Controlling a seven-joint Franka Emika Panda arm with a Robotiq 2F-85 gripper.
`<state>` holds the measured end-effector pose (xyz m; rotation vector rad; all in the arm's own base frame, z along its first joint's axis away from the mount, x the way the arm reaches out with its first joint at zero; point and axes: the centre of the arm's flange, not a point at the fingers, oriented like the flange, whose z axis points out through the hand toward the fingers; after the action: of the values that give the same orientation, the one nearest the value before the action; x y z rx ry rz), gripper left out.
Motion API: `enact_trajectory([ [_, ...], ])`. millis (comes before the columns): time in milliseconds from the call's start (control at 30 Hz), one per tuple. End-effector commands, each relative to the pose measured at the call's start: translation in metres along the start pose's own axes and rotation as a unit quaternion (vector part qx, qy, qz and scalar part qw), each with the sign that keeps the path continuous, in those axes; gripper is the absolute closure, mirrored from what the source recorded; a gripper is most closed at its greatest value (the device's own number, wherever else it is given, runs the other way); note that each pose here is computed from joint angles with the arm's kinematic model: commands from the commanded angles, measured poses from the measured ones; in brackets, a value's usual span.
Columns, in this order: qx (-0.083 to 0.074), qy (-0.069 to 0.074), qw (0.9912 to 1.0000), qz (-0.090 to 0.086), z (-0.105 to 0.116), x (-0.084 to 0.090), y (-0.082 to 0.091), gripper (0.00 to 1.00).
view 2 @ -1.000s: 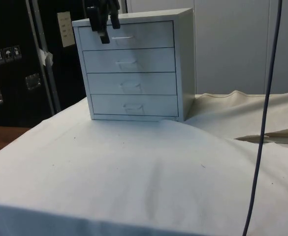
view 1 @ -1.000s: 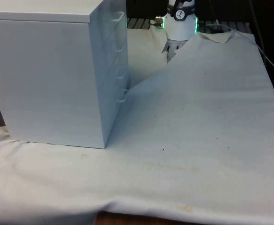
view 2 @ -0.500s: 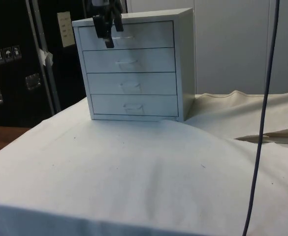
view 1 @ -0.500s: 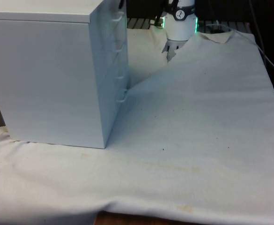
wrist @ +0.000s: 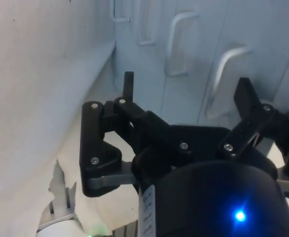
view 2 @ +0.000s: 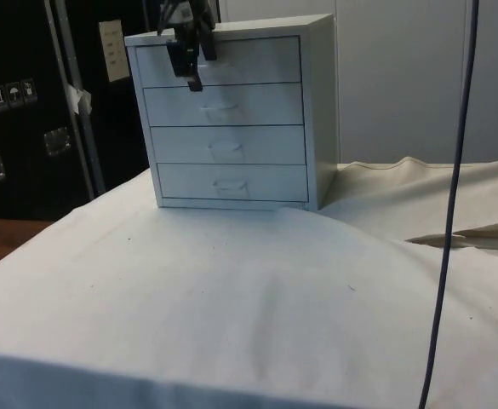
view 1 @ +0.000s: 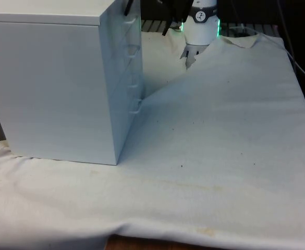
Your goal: Open the drawer, then close it.
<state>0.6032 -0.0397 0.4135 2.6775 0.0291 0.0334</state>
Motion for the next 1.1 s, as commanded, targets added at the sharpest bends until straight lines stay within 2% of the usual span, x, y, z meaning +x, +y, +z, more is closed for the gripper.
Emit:
enact_trajectory([
  [0,-0.008,0.005,0.99996,0.000,0.0026,0.0004,0.0006,0.00],
  [67,-0.011,0.004,0.99993,0.000,0.0033,0.0002,0.0000,0.06],
  [133,-0.015,0.005,0.99987,-0.001,0.0031,0.0002,0.0000,0.16],
  [167,-0.013,0.000,0.99991,-0.001,0.0007,0.0002,-0.0012,0.30],
  [200,-0.017,0.004,0.99985,-0.001,0.0038,-0.0003,-0.0007,0.30],
  [367,-0.019,0.003,0.99981,-0.001,0.0048,-0.0004,-0.0010,0.56],
  [400,-0.022,0.003,0.99975,-0.002,0.0051,-0.0006,-0.0009,0.65],
  [467,-0.025,-0.002,0.99968,-0.002,0.0045,-0.0006,0.0036,0.74],
  [500,-0.024,0.003,0.99971,-0.002,0.0050,-0.0006,-0.0007,0.74],
  [667,-0.025,0.001,0.99969,0.000,0.0044,-0.0008,0.0012,1.00],
  [767,-0.027,-0.002,0.99964,0.002,0.0039,-0.0007,0.0047,1.00],
  [1000,-0.028,-0.001,0.99961,0.002,0.0007,0.0003,-0.0023,1.00],
  [1033,-0.027,-0.003,0.99963,0.003,0.0030,-0.0005,0.0045,1.00],
  [1067,-0.028,-0.002,0.99960,0.002,0.0001,0.0005,-0.0040,1.00],
])
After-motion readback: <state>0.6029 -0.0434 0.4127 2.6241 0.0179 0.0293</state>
